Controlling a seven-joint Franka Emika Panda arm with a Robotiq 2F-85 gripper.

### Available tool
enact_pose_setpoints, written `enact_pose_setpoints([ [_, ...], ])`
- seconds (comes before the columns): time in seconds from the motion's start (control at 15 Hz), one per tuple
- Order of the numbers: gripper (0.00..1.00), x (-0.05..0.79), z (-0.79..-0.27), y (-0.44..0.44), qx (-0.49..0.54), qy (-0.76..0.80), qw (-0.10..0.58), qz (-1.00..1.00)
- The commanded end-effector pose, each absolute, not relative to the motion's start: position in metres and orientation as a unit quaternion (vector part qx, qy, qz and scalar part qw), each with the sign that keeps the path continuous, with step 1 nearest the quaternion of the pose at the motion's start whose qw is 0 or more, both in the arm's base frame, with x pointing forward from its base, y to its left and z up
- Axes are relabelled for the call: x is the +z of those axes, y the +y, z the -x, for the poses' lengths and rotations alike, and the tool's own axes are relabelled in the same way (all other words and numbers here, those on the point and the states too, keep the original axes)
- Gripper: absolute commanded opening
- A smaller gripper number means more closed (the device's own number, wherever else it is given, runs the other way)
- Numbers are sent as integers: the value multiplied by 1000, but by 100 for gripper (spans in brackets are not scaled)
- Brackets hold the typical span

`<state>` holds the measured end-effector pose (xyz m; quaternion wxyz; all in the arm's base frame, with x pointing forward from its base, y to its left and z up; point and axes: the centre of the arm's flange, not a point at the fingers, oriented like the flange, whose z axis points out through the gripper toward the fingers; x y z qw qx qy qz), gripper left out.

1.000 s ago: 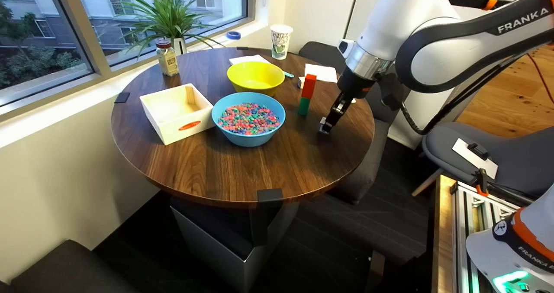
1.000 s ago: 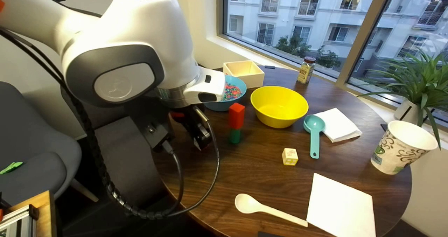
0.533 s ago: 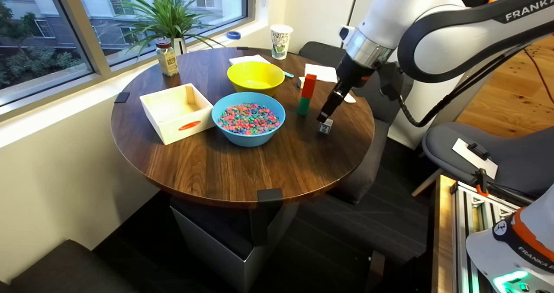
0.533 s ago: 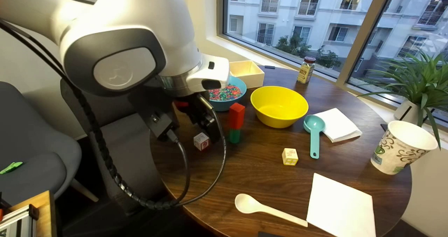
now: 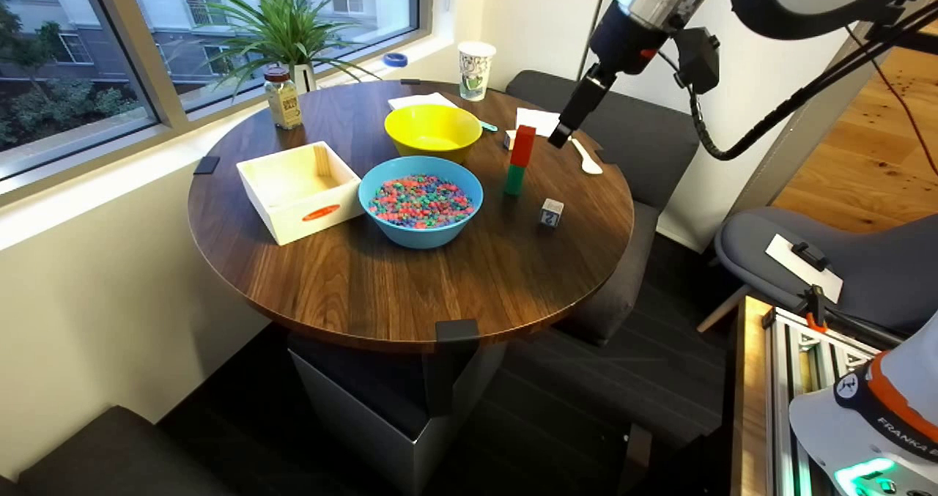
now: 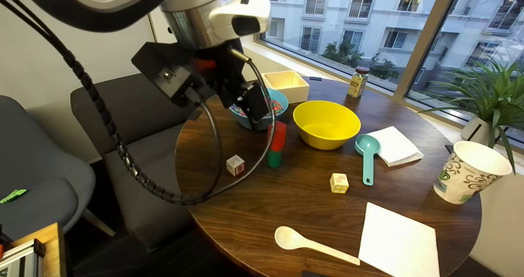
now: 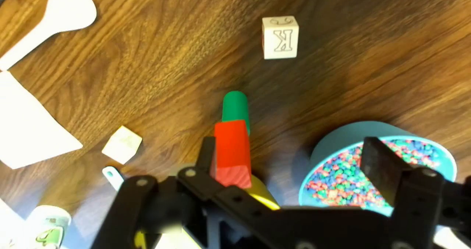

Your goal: Put the top most block on the table, then put the orange block on the white block, then put the green block on the orange block

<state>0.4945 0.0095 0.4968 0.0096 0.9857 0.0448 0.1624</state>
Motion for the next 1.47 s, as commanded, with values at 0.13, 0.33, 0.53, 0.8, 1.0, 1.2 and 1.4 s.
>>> enact_pose_setpoints([
  [0.13, 100, 512, -497, 5, 177, 62, 14, -982],
  [0.33, 100, 512, -498, 4, 177, 65, 14, -982],
  [0.53, 100, 508, -505, -13, 190, 53, 29, -980],
  [0.8, 100, 494, -512, -30, 195, 43, 17, -980],
  [1.0, 100, 484, -517, -36, 191, 44, -1, -981],
  [1.2, 100, 477, -525, -35, 196, 53, -19, -979],
  [1.4, 100, 470, -534, -33, 199, 60, -24, -978],
])
